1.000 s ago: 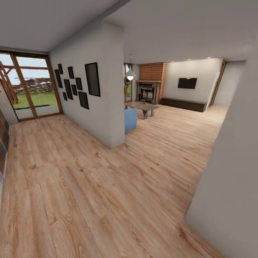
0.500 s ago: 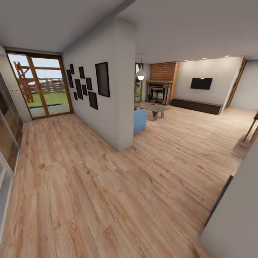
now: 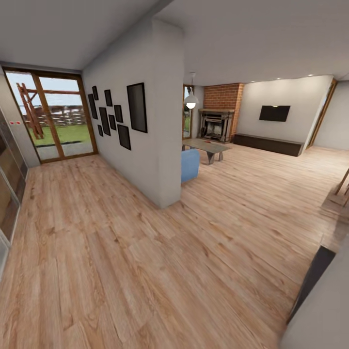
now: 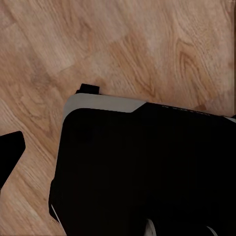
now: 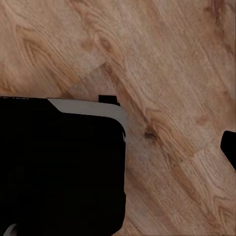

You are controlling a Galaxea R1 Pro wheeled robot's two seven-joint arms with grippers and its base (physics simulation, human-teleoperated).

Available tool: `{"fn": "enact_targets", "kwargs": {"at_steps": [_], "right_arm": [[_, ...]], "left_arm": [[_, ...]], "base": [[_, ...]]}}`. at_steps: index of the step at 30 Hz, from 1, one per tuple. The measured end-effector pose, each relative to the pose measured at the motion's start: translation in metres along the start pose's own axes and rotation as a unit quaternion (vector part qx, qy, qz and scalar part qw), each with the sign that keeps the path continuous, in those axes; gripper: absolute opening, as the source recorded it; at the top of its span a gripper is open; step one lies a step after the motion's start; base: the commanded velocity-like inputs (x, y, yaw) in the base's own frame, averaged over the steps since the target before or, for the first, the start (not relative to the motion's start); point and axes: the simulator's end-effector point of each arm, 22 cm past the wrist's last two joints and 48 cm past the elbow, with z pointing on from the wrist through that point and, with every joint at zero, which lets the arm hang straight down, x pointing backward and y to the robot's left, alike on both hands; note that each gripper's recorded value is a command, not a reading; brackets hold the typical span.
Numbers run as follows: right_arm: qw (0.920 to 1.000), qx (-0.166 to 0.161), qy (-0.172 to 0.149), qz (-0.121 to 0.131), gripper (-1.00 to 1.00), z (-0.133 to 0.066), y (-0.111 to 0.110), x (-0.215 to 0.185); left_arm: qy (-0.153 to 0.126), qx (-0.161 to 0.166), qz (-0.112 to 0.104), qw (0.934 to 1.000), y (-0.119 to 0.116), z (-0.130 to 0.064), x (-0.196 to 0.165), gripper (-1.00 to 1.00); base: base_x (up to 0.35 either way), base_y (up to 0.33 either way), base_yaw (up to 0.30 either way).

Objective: Move the two storage containers from the living room to the garage. In the garage, place one container on the floor and stack the other container on top of it (either order is fine).

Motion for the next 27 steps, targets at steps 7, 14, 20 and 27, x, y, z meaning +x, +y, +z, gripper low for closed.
{"fn": "enact_targets", "kwargs": {"at_steps": [7,14,20,27], "right_arm": [[1.0000,0.000,0.000,0.000,1.00,0.0000,0.0000,0.0000],[1.0000,0.001,0.000,0.000,1.00,0.0001,-0.0008,0.0000],[1.0000,0.001,-0.002,0.001,1.00,0.0001,-0.0012,-0.0006],[1.0000,0.000,-0.008,0.002,1.00,0.0000,-0.0006,-0.0034]], "left_arm": [[0.000,0.000,0.000,1.0000,0.0000,0.0000,0.0000,1.00],[0.000,0.000,0.000,1.0000,0.0000,0.0000,0.0000,1.00],[0.000,0.000,0.000,1.0000,0.0000,0.0000,0.0000,1.00],[0.000,0.000,0.000,1.0000,0.0000,0.0000,0.0000,1.00]], "base": [[0.323,0.000,0.000],[0.323,0.000,0.000],[0.323,0.000,0.000],[0.323,0.000,0.000]]}}
